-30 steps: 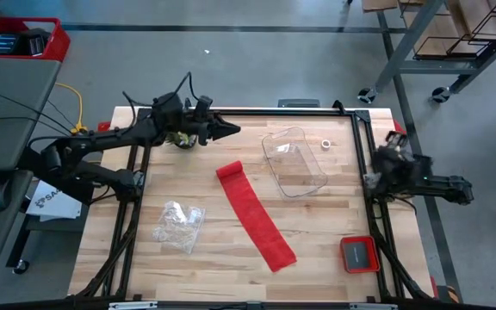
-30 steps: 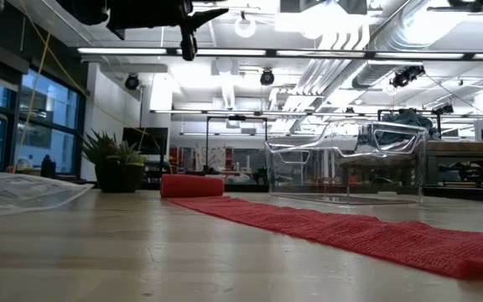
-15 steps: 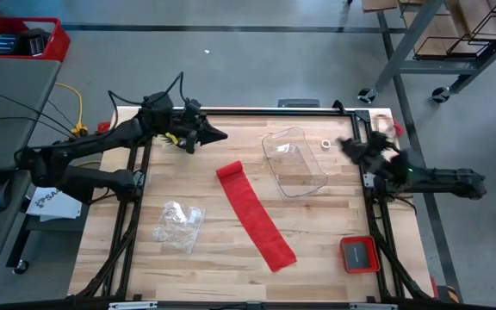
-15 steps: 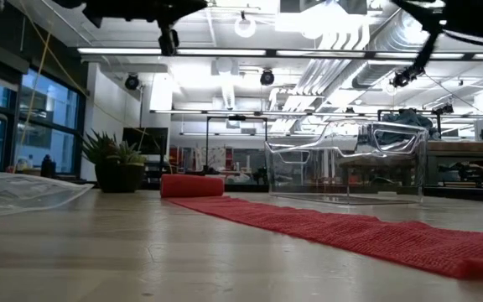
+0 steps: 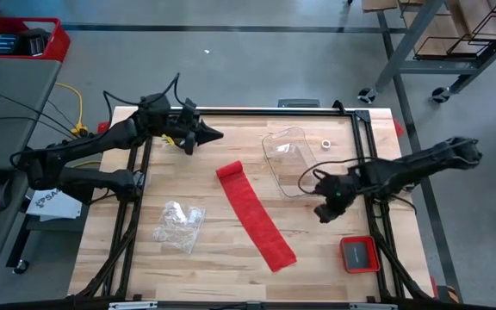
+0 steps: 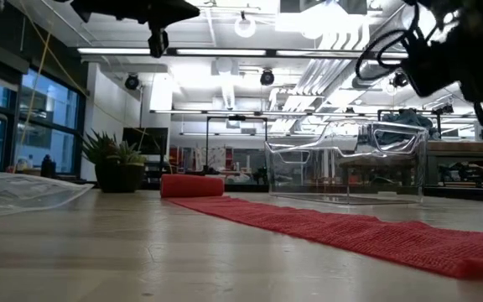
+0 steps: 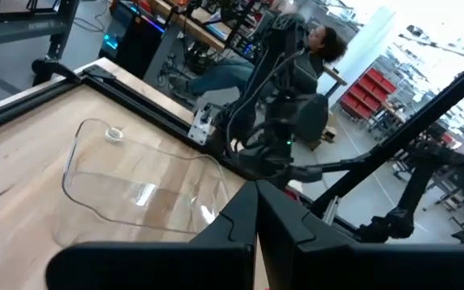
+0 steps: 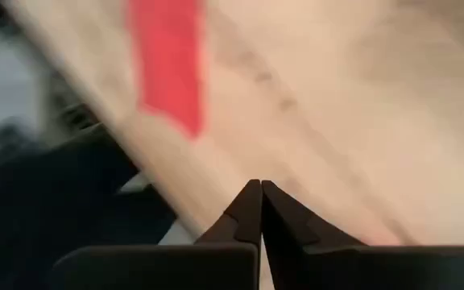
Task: Roll bandage
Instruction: Adjust the transparent bin, then roll the red bandage
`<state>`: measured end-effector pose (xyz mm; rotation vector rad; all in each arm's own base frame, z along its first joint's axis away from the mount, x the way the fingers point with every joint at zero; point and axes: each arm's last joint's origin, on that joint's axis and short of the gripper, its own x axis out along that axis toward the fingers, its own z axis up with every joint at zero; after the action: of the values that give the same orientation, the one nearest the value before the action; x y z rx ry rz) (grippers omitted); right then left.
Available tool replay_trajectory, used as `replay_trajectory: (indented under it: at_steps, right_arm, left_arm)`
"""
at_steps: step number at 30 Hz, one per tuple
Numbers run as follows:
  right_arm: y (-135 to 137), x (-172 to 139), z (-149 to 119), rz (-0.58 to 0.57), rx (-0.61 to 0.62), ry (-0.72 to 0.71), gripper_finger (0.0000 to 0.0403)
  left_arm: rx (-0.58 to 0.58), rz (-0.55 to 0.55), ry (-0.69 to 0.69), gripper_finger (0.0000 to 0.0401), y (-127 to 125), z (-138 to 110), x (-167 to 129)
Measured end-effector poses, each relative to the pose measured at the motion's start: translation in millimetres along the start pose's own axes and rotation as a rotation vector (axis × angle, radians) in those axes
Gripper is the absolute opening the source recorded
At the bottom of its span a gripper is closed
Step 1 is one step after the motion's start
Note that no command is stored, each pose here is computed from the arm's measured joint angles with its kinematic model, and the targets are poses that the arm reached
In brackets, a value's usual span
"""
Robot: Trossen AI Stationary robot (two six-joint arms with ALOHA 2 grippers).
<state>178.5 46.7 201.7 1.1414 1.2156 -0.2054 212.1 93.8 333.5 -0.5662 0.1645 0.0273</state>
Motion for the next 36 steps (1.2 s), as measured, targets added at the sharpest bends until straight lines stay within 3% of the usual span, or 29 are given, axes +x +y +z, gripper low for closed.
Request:
replay_trajectory:
  at_steps: [6, 13, 23, 29, 36]
  right_arm:
    - [-15, 1, 13, -0.156, 0.191, -0.35, 0.0]
    - [-25, -8, 31, -0.209, 0.288, -0.522, 0.0]
    - [-44, -31, 68, -0.303, 0.374, -0.847, 0.0]
    - [-43, -52, 83, -0.293, 0.32, -0.907, 0.0]
    - [-12, -99, 74, -0.278, 0.114, -0.924, 0.0]
  left_arm:
    - [0.024, 0.02, 0.034, 0.0, 2, -3, 0]
    - [0.032, 0.04, 0.069, 0.0, 4, -7, 0]
    - [0.007, 0.356, 0.337, 0.0, 23, -39, -8]
    - [0.003, 0.437, 0.397, 0.0, 39, -47, 7]
    - [-0.078, 0.451, 0.599, 0.0004, 74, -78, 45]
